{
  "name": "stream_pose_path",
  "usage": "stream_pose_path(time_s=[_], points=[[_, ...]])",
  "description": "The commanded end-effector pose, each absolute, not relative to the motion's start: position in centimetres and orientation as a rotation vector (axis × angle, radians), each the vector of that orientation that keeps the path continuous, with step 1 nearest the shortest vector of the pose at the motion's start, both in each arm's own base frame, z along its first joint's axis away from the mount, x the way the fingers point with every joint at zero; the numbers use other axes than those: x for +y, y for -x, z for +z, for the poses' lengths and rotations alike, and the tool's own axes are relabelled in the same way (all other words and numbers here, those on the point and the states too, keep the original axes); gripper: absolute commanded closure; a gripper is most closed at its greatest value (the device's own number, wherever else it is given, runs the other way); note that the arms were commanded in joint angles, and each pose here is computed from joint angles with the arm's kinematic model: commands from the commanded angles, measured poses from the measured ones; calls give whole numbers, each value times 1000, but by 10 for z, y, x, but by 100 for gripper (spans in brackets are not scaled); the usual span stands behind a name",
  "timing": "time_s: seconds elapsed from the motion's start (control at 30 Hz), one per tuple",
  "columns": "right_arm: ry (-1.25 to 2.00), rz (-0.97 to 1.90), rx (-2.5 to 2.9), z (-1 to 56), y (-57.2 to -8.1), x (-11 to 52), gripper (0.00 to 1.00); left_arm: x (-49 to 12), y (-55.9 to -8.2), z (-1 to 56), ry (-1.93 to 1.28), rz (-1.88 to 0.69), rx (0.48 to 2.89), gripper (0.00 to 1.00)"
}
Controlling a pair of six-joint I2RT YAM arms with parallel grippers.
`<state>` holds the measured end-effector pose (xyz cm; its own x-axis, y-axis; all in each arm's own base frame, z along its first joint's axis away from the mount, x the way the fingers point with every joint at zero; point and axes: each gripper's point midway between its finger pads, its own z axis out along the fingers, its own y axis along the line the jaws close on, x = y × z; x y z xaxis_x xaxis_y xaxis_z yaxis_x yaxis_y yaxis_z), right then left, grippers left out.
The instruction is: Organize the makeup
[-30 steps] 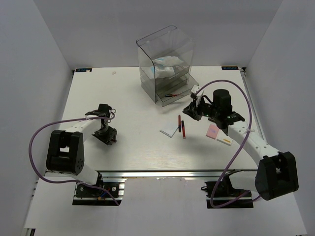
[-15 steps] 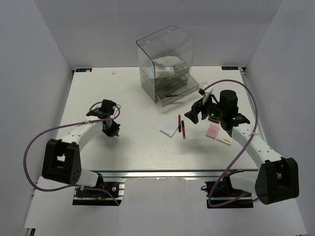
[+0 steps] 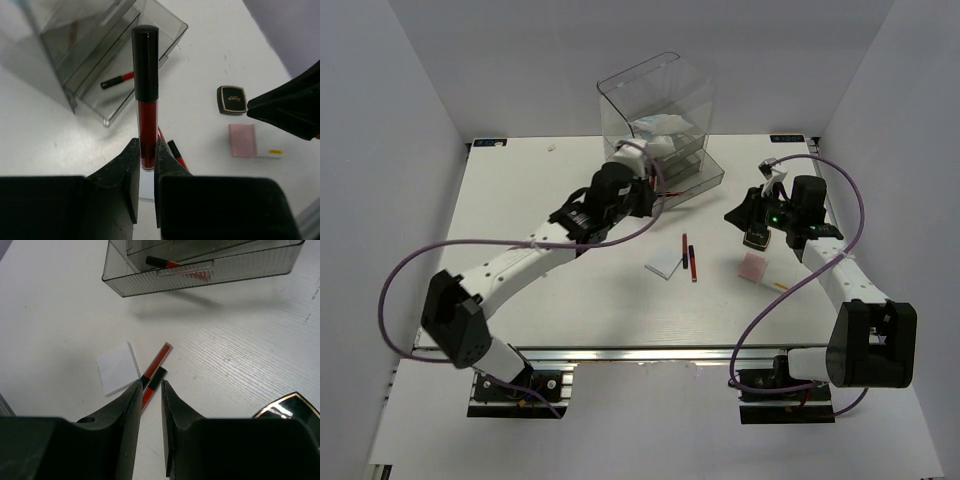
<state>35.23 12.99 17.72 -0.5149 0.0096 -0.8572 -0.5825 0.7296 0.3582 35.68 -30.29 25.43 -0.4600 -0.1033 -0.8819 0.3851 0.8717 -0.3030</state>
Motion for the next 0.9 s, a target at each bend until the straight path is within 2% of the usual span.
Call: stream_pose_path(time_s=[0.0,0.1,0.23,0.3,0.37,0.4,0.63,0.73,0.77,0.83,0.87], points=[[443,829,1939,197,-350,134,72,-332,-375,273,-577,-424,1813,100],[448,820,1942,194,-348,132,70,-351,-392,273,-793,-330,1704,100],[462,794,1945,191,-347,130,67,-357,-424,256,-917,-138,1650,100],[450,774,1973,185,-345,126,60,-362,-441,237,-972,-52,1643,100],[438,751,1999,180,-345,123,56,-366,-457,243,-988,19,1601,100],[428,743,2013,177,-345,121,54,-370,-464,226,-1012,42,1613,100],[383,733,2062,165,-339,118,41,-370,-502,211,-953,141,1605,100],[379,728,2070,160,-337,117,37,-368,-508,204,-947,163,1613,79],[377,729,2075,159,-336,117,36,-364,-511,203,-931,177,1623,68],[384,718,2089,154,-336,116,36,-364,-514,197,-922,176,1637,56],[391,714,2096,152,-335,117,35,-363,-517,200,-903,168,1642,46]])
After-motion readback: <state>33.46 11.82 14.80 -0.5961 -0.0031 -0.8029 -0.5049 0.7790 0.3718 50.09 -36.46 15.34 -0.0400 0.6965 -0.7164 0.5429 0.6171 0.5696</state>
